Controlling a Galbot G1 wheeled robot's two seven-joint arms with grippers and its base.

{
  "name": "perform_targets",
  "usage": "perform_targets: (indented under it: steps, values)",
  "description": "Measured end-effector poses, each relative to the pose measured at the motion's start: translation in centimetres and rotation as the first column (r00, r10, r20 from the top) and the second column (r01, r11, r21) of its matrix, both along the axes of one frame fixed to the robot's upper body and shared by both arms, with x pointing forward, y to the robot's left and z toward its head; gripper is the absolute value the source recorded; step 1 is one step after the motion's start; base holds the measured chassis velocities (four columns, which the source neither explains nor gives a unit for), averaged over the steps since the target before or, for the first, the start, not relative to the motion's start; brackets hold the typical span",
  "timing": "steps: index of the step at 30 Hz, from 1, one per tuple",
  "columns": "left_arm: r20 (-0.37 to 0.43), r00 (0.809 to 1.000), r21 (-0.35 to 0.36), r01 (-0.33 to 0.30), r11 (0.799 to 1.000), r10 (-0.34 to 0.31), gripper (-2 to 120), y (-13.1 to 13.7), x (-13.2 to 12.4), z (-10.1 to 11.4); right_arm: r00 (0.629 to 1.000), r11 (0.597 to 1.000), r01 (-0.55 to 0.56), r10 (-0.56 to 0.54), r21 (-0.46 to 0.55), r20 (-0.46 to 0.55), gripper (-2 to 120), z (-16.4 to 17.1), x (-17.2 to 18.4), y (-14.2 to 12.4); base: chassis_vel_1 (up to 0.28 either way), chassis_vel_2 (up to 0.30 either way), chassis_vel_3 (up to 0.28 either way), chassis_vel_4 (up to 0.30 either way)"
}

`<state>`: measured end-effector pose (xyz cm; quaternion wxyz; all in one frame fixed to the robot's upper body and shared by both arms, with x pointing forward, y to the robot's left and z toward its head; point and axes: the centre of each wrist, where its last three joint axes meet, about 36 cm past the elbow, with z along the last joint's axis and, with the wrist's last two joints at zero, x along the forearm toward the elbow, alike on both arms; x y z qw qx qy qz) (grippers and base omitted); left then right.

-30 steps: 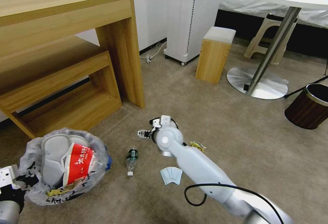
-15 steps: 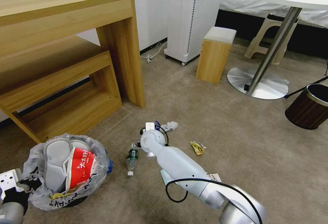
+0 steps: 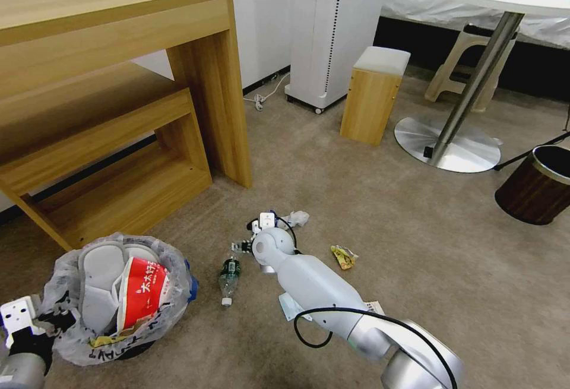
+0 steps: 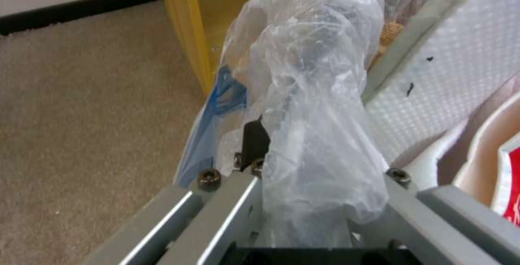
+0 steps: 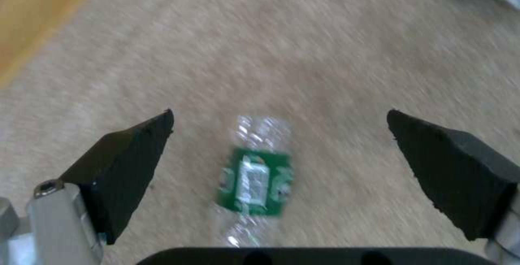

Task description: Pick up the trash bin and place the garbage on the floor into it.

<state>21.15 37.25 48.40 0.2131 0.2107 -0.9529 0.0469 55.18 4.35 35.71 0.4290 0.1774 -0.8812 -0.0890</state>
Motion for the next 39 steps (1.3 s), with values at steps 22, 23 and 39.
perform_targets:
  steps: [22, 23, 39]
  values:
    - [0.049, 0.998, -0.001, 0.036, 0.999, -0.036, 2, -1.9, -0.8, 0.7, 0.205, 0.982, 0.017, -0.187, 0.187, 0.961, 100, 6.2, -13.2, -19.4, 0.000, 0.000, 0.000, 0.000]
    - [0.051, 0.998, -0.001, 0.037, 0.999, -0.037, 2, -1.9, -0.8, 0.7, 0.190, 0.982, 0.036, -0.190, 0.187, 0.963, 100, 6.7, -14.1, -20.4, 0.000, 0.000, 0.000, 0.000]
    - [0.067, 0.997, -0.005, 0.032, 0.999, -0.032, 2, -2.5, -1.4, 1.6, 0.141, 0.968, 0.195, -0.187, 0.158, 0.972, 100, 6.8, -21.3, -25.5, 0.000, 0.000, 0.000, 0.000]
